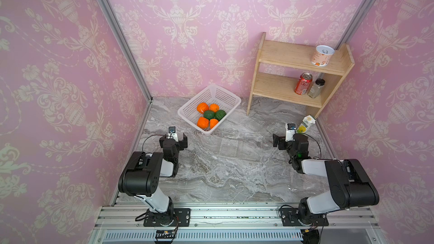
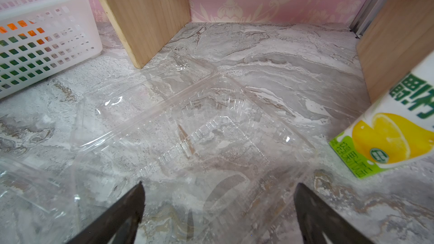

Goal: Take oranges out of containers
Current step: Reset both arms

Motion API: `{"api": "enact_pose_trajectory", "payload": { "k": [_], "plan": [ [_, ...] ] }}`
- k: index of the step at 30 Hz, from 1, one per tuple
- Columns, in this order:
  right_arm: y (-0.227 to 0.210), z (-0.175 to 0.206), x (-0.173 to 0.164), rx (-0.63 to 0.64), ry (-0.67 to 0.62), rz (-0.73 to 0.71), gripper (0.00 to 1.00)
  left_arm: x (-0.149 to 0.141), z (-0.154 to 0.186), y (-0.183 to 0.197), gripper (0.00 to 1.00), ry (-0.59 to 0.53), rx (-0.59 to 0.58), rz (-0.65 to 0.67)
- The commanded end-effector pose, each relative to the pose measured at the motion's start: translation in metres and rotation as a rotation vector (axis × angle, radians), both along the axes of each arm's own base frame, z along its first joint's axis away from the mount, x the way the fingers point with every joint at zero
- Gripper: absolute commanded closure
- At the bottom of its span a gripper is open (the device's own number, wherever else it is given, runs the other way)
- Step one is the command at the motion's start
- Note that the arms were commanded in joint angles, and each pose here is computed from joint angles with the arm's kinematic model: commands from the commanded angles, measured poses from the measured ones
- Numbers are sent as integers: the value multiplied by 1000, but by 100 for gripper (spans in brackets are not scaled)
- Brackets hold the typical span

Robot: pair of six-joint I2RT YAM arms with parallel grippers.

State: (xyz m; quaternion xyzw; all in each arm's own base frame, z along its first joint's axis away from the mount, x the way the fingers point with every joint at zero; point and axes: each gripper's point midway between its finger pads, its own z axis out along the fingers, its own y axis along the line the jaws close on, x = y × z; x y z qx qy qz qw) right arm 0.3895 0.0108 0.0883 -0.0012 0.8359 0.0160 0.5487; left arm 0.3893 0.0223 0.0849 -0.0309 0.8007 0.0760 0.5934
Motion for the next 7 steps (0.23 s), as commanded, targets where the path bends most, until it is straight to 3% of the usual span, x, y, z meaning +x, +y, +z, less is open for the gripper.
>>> {"api": "enact_pose_trajectory", "payload": {
  "k": [1,7],
  "plan": [
    [-1,4,5,-4,-8,4,0,-1,-4,-7,1,5,-14,-50],
    [-1,4,5,-3,-8,5,0,2,-6,-5,1,27,-23,-43]
  ]
}}
